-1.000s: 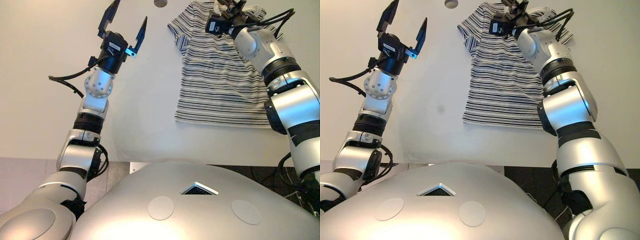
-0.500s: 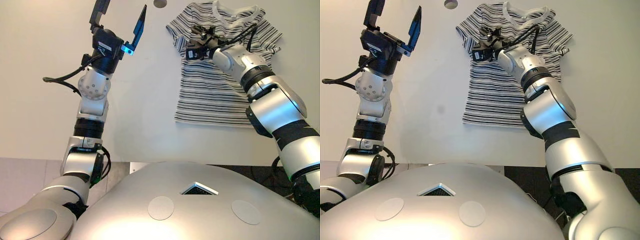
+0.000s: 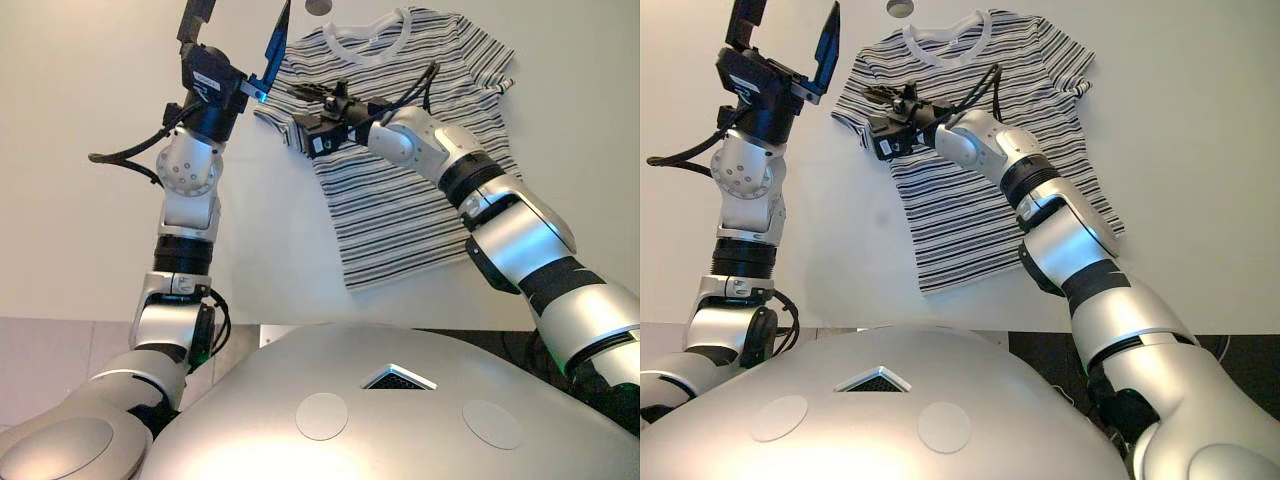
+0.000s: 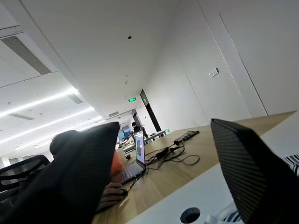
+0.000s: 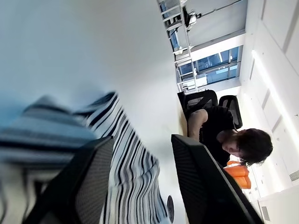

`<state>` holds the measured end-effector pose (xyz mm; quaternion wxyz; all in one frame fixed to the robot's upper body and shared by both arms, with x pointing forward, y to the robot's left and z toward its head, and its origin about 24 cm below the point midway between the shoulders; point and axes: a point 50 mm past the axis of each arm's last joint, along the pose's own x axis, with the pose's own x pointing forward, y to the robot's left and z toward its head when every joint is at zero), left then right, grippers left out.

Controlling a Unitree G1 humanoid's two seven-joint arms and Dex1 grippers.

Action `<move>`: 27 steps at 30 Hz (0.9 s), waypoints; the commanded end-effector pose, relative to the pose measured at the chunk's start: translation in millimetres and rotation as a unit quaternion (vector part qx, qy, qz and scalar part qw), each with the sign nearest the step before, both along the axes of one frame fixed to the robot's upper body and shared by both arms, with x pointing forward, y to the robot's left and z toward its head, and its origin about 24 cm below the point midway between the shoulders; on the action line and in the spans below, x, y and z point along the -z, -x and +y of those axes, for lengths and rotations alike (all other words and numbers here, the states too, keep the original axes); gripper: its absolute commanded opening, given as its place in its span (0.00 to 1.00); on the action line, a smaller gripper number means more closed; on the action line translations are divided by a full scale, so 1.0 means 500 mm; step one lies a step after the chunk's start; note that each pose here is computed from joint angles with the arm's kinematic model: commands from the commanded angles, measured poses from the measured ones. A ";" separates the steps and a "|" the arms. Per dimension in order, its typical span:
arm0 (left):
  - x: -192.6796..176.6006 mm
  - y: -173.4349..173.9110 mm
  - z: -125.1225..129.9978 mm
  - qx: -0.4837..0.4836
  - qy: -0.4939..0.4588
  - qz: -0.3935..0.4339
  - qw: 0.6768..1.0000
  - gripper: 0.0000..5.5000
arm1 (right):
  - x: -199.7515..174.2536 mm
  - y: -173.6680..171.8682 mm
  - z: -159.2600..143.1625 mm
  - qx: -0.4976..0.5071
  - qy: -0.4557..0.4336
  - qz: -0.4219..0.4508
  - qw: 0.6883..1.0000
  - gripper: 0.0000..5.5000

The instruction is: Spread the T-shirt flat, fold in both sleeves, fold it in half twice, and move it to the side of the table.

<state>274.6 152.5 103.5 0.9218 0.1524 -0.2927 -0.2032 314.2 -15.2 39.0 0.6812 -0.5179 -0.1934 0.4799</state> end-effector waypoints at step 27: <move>-0.016 -0.078 0.183 -0.168 0.129 0.136 0.968 0.65 | -0.036 0.174 -0.414 0.072 0.223 0.246 0.940 0.42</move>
